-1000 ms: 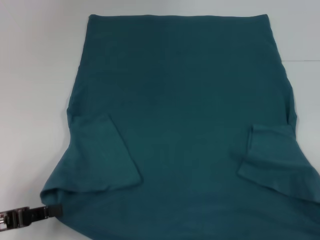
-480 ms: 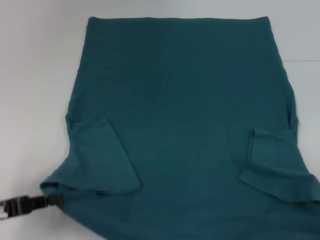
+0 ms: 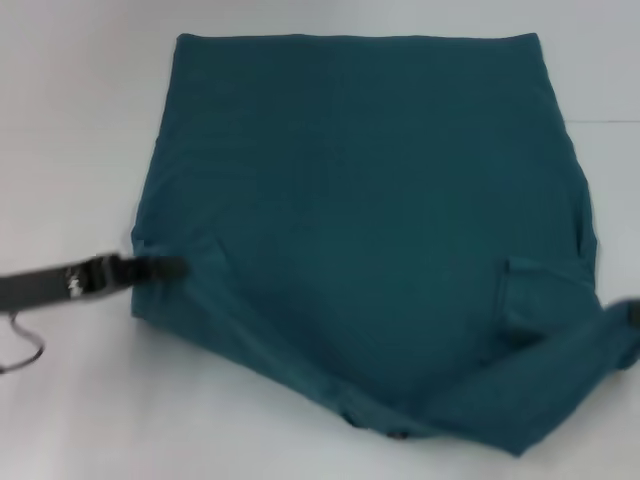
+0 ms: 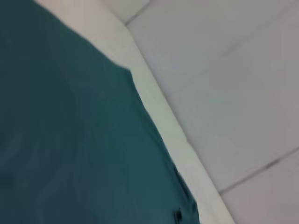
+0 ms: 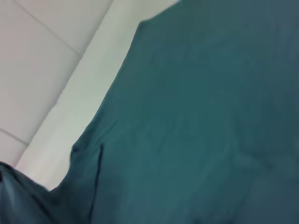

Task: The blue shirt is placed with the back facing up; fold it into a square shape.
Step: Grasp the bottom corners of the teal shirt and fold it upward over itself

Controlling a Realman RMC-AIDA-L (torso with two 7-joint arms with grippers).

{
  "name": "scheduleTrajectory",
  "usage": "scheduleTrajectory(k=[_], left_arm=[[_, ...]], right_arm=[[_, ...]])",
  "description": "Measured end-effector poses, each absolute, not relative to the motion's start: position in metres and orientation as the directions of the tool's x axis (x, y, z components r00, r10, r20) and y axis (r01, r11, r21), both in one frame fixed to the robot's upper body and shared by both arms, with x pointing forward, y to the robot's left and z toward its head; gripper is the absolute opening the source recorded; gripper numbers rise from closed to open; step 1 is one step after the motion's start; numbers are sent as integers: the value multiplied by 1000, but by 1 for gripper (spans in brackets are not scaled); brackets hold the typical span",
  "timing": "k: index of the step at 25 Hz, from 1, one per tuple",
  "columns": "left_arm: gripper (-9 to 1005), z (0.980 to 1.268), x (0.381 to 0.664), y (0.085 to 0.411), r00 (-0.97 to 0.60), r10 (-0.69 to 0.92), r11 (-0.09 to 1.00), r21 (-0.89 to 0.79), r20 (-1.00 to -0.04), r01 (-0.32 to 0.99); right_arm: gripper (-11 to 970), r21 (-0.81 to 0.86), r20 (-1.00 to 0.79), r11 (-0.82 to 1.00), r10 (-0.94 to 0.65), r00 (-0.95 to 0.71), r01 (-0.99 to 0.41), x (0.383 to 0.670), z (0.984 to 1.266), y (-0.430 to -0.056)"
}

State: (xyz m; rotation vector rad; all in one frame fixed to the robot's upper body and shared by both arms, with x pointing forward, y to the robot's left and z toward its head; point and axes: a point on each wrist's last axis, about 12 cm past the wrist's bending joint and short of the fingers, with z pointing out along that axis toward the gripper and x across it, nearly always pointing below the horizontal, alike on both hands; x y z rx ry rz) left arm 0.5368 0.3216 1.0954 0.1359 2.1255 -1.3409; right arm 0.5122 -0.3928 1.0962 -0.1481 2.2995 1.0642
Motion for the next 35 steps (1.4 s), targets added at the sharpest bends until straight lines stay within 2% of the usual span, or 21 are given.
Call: scheduleTrajectory(k=[6, 8, 18, 26, 35], left_arm=[[90, 1098, 570, 304, -757, -304, 511, -770, -578, 382], [91, 1099, 588, 297, -707, -375, 540, -762, -599, 359], [99, 1089, 624, 265, -589, -479, 628, -723, -650, 288], [105, 1089, 636, 263, -511, -530, 673, -702, -677, 233], [112, 1090, 640, 270, -458, -587, 671, -717, -668, 187]], right_arm=[[45, 559, -648, 749, 127, -751, -355, 559, 1109, -381], [46, 521, -675, 774, 115, -729, -360, 576, 1111, -374], [47, 256, -782, 891, -37, -622, -375, 646, 1107, -328], [48, 107, -827, 927, -118, -549, -361, 675, 1116, -304], [49, 41, -854, 941, -141, -500, -335, 692, 1135, -303]])
